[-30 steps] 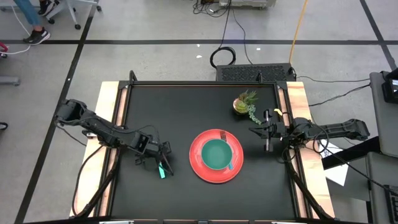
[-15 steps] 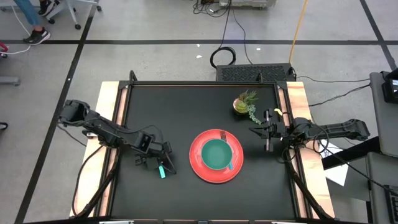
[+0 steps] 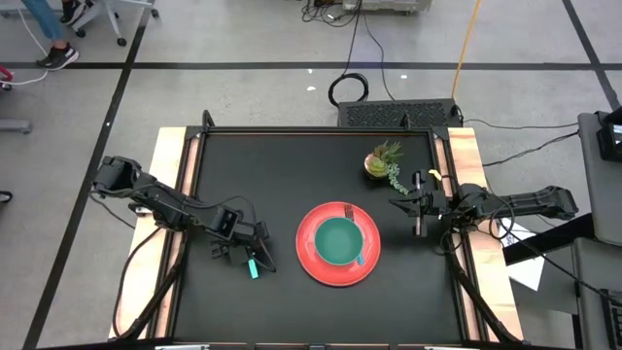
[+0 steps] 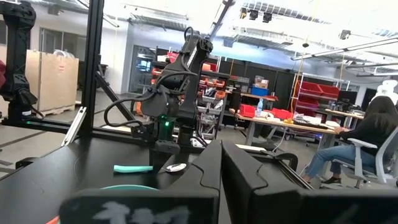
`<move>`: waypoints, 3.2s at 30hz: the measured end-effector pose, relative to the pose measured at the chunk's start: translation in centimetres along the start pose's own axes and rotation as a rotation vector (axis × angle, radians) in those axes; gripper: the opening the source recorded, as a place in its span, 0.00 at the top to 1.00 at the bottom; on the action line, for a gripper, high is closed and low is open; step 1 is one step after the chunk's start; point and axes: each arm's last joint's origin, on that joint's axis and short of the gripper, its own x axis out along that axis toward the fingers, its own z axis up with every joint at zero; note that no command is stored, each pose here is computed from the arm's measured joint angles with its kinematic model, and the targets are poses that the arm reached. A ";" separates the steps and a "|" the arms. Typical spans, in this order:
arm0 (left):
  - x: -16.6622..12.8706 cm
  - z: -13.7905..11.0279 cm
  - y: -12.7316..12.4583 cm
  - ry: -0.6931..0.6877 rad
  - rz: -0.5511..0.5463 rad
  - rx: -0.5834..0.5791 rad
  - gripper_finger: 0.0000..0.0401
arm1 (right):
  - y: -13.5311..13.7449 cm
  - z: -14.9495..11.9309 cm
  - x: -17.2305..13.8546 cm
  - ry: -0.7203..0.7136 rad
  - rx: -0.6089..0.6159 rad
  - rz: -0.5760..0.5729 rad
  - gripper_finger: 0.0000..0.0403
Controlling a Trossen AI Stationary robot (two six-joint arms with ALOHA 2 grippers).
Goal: Set table place
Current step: Put the blue spoon into the green bowl
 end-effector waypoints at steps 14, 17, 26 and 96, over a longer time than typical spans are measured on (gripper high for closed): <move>0.1 -0.6 0.1 -0.040 -0.054 -0.043 0.77 | 0.0 0.0 0.0 0.000 0.000 0.000 1.00; 0.0 -0.7 0.2 -0.046 -0.051 -0.048 0.83 | 0.0 0.0 0.0 0.000 0.000 0.000 1.00; 0.1 -0.7 0.3 -0.050 -0.043 -0.048 0.90 | 0.0 0.0 0.0 0.000 0.000 0.000 1.00; -11.8 0.8 6.4 -0.829 0.635 -0.432 0.91 | 0.0 0.0 0.1 -0.006 0.027 0.000 1.00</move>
